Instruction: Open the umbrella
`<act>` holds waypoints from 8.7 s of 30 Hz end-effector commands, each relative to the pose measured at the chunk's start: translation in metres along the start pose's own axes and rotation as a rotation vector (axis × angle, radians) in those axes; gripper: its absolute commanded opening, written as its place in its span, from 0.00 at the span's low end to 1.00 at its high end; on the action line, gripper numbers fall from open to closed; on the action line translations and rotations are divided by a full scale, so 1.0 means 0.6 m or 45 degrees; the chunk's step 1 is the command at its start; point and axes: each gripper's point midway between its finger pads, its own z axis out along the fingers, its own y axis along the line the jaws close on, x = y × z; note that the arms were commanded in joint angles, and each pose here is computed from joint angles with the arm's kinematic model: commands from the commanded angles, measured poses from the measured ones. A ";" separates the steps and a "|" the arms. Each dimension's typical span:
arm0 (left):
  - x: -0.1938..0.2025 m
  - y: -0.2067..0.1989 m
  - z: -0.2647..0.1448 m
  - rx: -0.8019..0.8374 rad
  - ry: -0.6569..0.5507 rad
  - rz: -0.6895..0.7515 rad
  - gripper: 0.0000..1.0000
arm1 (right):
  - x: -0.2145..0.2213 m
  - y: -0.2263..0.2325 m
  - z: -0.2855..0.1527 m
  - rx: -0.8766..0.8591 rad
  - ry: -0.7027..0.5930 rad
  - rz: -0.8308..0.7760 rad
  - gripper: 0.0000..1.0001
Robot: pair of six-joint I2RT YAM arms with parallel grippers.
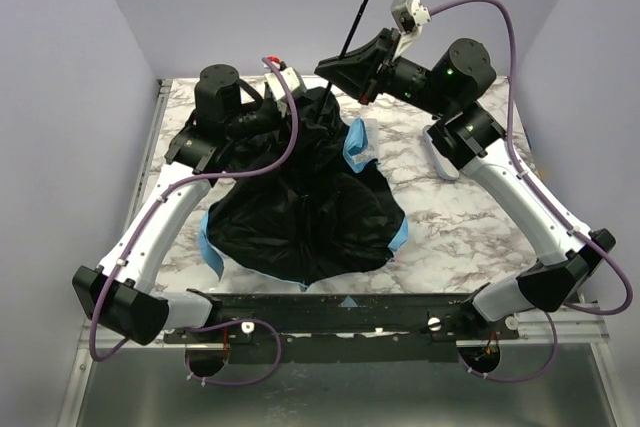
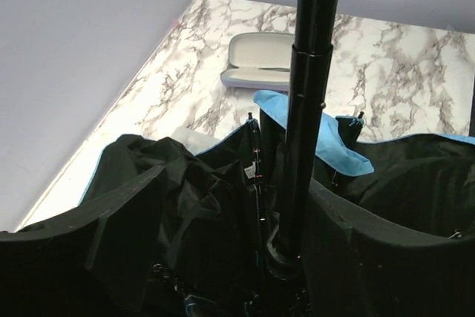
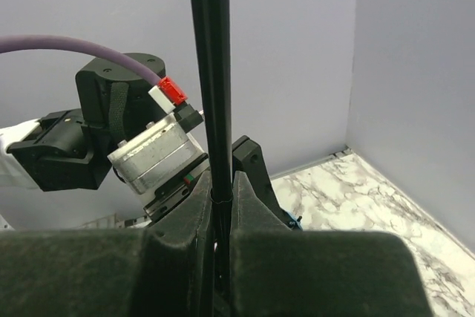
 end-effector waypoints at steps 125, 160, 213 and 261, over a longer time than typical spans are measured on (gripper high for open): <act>-0.083 -0.024 -0.046 -0.241 -0.153 0.174 0.69 | -0.083 -0.041 -0.010 0.348 -0.253 -0.035 0.00; 0.246 0.198 -0.029 -0.463 0.522 0.091 0.46 | -0.251 0.009 -0.031 0.295 -0.488 -0.231 0.00; -0.189 0.225 -0.193 -0.667 0.296 1.936 0.00 | -0.078 -0.127 -0.208 0.450 0.374 -0.064 0.90; -0.157 0.515 -0.369 -1.098 1.138 2.322 0.17 | 0.379 0.089 -0.378 -0.013 1.706 0.297 0.00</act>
